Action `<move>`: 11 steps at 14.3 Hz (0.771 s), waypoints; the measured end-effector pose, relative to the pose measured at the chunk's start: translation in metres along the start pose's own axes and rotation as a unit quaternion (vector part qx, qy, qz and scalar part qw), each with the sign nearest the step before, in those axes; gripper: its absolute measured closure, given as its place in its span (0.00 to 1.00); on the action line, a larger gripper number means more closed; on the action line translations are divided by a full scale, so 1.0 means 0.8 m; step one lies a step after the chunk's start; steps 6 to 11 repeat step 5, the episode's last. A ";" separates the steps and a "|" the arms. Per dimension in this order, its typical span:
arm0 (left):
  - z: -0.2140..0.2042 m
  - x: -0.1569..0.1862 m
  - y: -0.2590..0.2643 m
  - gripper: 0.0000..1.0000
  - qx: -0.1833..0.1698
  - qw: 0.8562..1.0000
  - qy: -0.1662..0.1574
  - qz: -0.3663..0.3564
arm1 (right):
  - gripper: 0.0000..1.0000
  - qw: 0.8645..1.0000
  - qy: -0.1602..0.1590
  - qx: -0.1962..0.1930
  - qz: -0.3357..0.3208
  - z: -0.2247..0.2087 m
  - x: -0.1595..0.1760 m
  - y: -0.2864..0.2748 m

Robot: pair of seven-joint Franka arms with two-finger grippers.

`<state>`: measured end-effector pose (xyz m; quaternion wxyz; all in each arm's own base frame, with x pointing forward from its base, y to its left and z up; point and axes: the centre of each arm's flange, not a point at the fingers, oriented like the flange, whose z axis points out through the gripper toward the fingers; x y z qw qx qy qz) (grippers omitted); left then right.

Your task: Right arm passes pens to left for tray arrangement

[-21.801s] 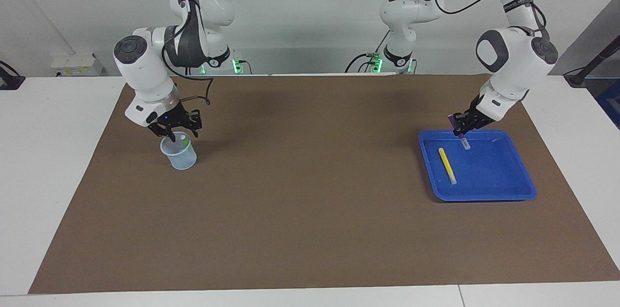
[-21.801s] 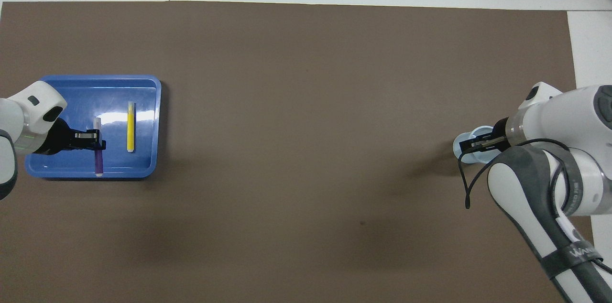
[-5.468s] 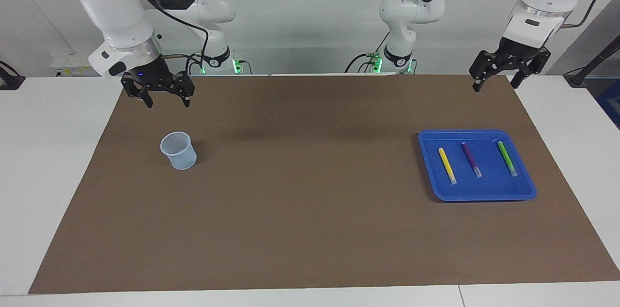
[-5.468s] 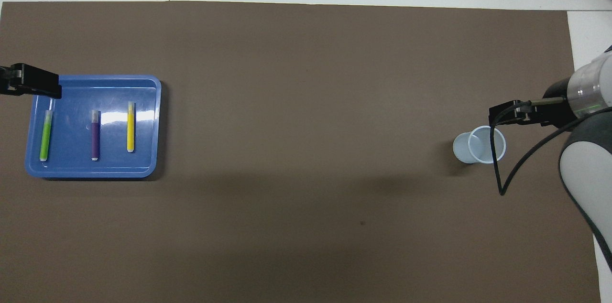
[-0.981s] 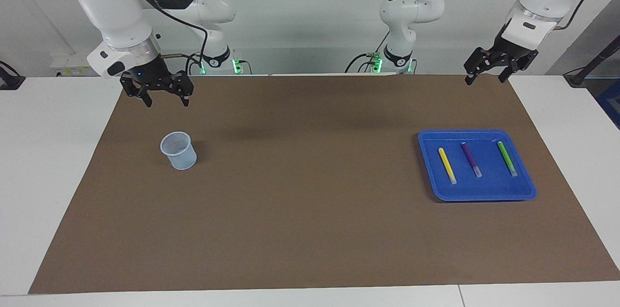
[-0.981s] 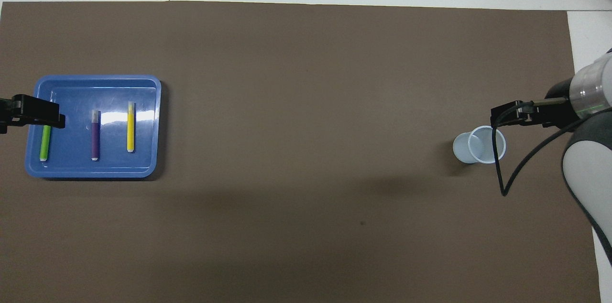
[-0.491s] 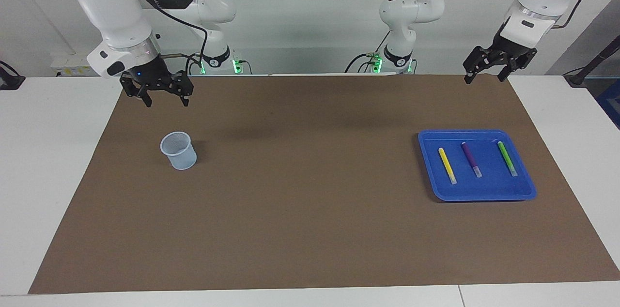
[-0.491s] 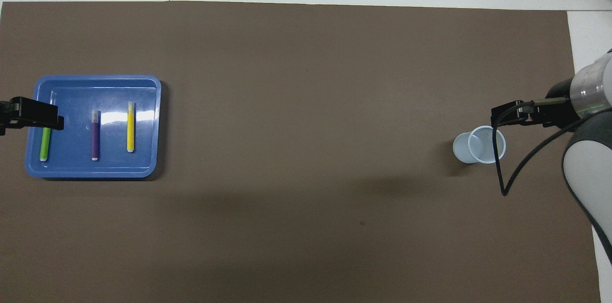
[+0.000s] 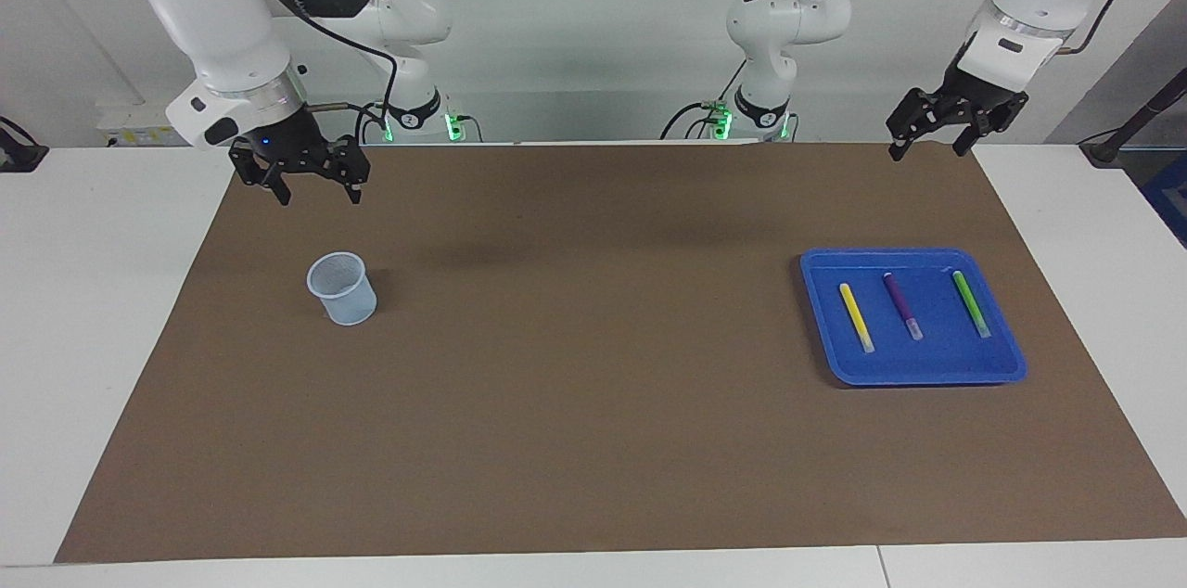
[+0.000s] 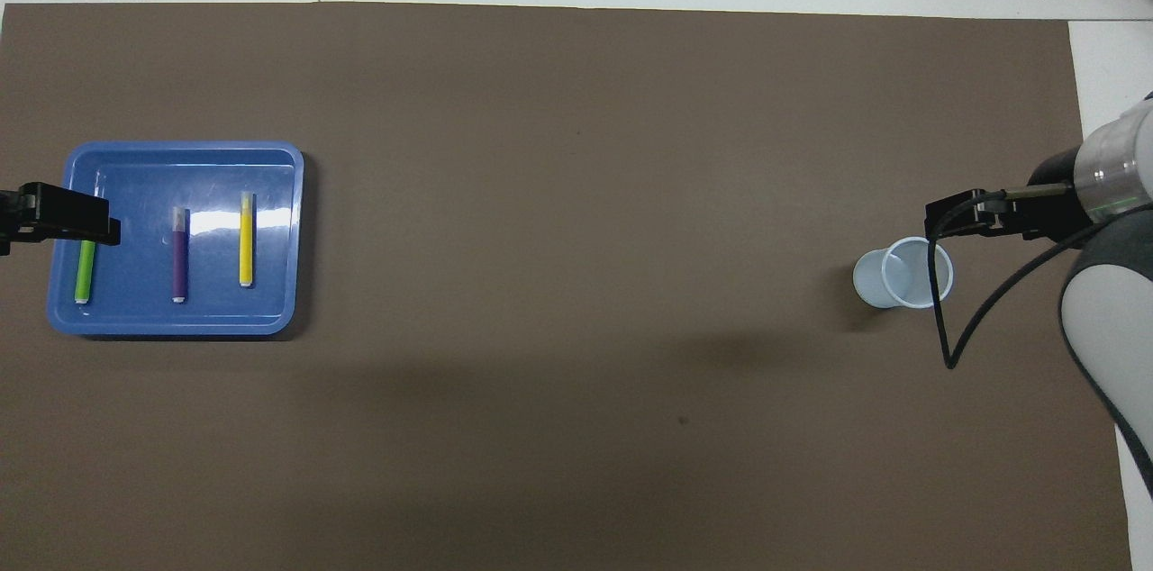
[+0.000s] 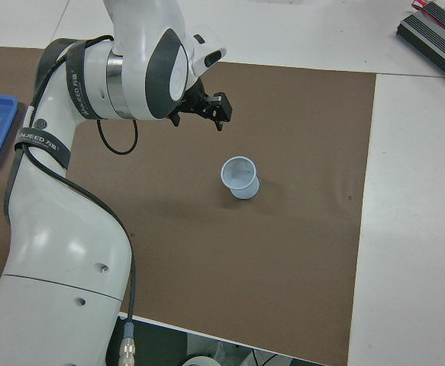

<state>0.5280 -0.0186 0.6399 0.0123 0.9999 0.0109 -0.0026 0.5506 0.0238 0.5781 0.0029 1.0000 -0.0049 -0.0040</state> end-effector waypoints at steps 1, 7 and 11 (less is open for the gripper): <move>0.000 0.000 0.000 0.00 0.000 1.000 0.000 0.000 | 0.00 1.000 0.000 0.000 0.000 0.000 0.000 0.000; 0.000 0.000 0.000 0.00 0.000 1.000 0.000 0.000 | 0.00 1.000 0.000 0.000 -0.001 0.000 0.000 -0.001; 0.000 0.000 0.000 0.00 0.000 1.000 0.000 0.000 | 0.00 1.000 0.000 0.000 -0.001 0.000 0.000 -0.001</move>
